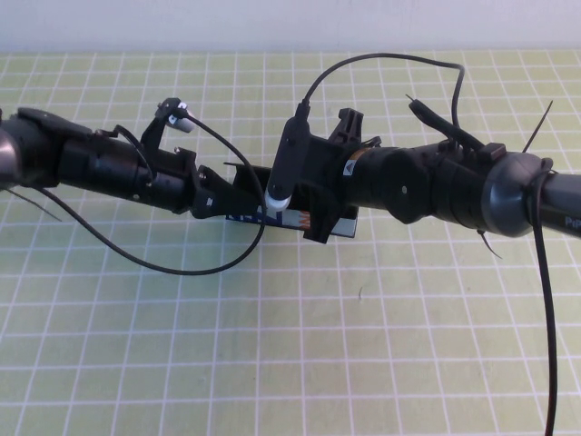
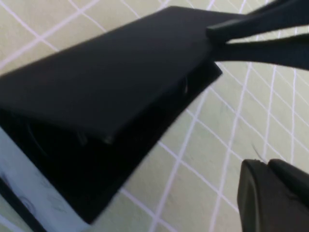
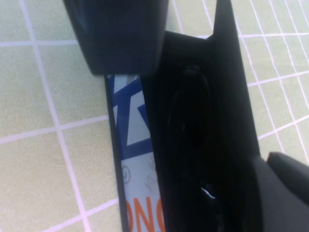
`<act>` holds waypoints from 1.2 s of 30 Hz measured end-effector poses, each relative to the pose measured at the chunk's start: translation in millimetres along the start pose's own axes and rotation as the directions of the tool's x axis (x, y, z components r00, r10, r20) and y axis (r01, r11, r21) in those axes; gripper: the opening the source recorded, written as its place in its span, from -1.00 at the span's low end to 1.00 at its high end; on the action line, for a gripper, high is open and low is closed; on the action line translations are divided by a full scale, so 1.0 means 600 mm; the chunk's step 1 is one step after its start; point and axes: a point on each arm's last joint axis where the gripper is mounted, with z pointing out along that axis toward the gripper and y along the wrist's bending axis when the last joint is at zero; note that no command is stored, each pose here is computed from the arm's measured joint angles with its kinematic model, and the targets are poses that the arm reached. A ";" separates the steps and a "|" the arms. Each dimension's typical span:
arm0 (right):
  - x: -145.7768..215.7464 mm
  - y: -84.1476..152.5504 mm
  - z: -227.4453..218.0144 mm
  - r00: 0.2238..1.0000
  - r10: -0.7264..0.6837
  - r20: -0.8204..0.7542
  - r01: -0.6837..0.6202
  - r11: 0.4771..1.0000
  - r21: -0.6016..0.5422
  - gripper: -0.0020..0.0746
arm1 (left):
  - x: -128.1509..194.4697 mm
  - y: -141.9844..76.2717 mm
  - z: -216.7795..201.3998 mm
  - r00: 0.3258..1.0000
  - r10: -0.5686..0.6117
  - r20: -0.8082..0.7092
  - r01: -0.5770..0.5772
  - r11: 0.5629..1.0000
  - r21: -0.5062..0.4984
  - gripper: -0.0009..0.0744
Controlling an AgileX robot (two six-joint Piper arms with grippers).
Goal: Take glasses out of glasses case
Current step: Pick up the glasses from the glasses case
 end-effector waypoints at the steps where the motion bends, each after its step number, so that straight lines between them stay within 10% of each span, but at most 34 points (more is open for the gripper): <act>1: 0.000 0.000 0.000 1.000 0.000 0.000 0.000 1.000 0.000 -0.97 | 0.002 0.007 0.004 1.000 -0.003 0.007 0.003 1.000 0.002 -0.99; 26: -0.001 0.000 0.000 0.999 0.048 0.004 -0.048 0.999 -0.001 -0.96 | -0.005 0.090 0.034 0.992 -0.009 0.125 0.024 0.992 -0.122 -0.99; 36: -0.054 -0.035 -0.084 0.952 0.293 0.092 -0.290 0.956 -0.045 -0.51 | -0.005 0.088 0.034 0.992 -0.013 0.124 0.026 0.994 -0.110 -0.99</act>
